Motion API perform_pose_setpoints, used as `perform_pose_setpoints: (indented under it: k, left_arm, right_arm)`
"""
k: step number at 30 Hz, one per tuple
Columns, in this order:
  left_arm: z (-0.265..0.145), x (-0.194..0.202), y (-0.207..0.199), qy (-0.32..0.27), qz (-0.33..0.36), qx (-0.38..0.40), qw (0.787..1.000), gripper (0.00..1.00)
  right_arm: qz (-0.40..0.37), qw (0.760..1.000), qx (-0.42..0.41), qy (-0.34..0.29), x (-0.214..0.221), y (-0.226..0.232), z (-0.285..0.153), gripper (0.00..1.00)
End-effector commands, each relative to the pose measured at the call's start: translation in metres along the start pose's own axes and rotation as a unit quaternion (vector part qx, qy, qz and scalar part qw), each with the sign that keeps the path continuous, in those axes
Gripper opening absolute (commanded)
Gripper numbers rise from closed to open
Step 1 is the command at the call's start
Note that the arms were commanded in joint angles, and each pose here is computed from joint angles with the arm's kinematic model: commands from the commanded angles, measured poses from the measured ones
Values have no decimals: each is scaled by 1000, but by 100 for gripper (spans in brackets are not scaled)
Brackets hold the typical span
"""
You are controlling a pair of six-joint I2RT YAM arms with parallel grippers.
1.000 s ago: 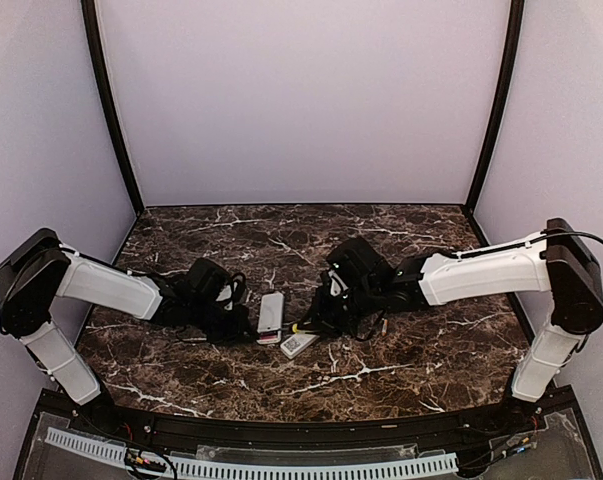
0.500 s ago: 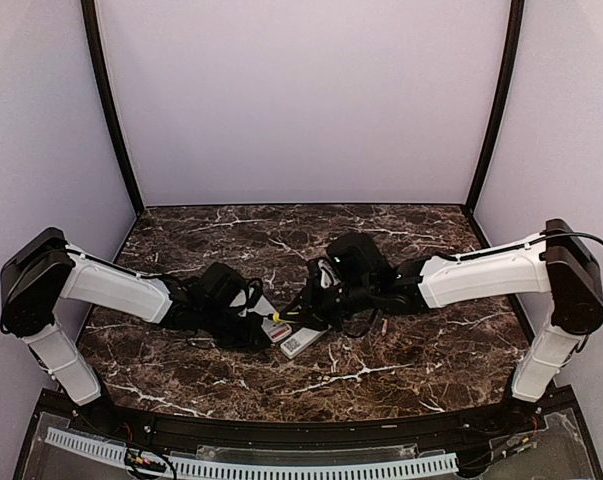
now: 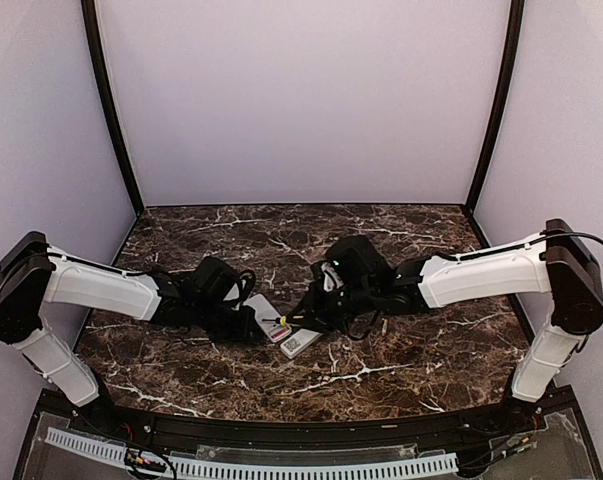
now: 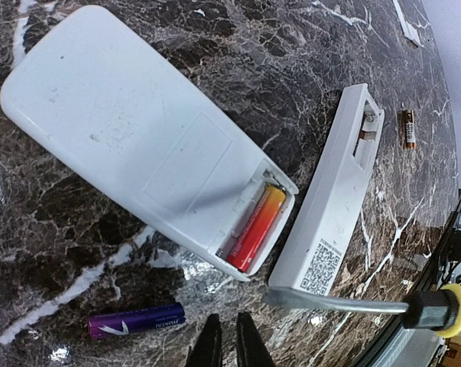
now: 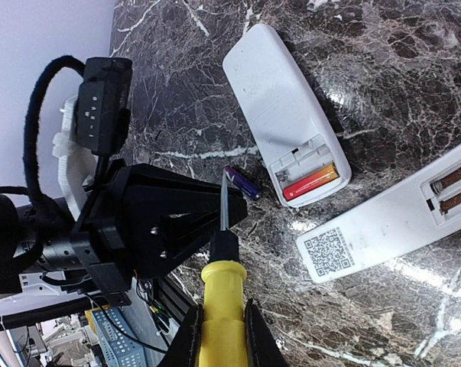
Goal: Unload the batteries from the remote control
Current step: Remove the battery from the remote control without the battery cover.
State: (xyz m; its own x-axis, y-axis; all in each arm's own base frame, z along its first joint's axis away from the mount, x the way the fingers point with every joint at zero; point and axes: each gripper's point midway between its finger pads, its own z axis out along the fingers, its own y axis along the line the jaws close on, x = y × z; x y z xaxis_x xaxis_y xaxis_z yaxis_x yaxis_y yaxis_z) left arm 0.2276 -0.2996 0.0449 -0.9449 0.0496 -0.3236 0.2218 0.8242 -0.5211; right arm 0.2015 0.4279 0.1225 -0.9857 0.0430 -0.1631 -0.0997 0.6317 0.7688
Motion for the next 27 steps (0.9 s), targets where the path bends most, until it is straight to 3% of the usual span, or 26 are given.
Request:
perform_pose_setpoints:
  k: [1,16,27]
  left_arm:
    - [-13,-3,1,-13,6,-12,1000,14]
    - [-16,-17,-4,-37,-1,-11,999,40]
    - [-7,-36,1,-54,-42,2,998,46]
  right_arm:
    - [-20,1000,1,-24,-9,12,-14,0]
    - [-55,996,49,-51,-15,-4,-30,0]
    - [-117,987,102,-51,-23,-26,-39,0]
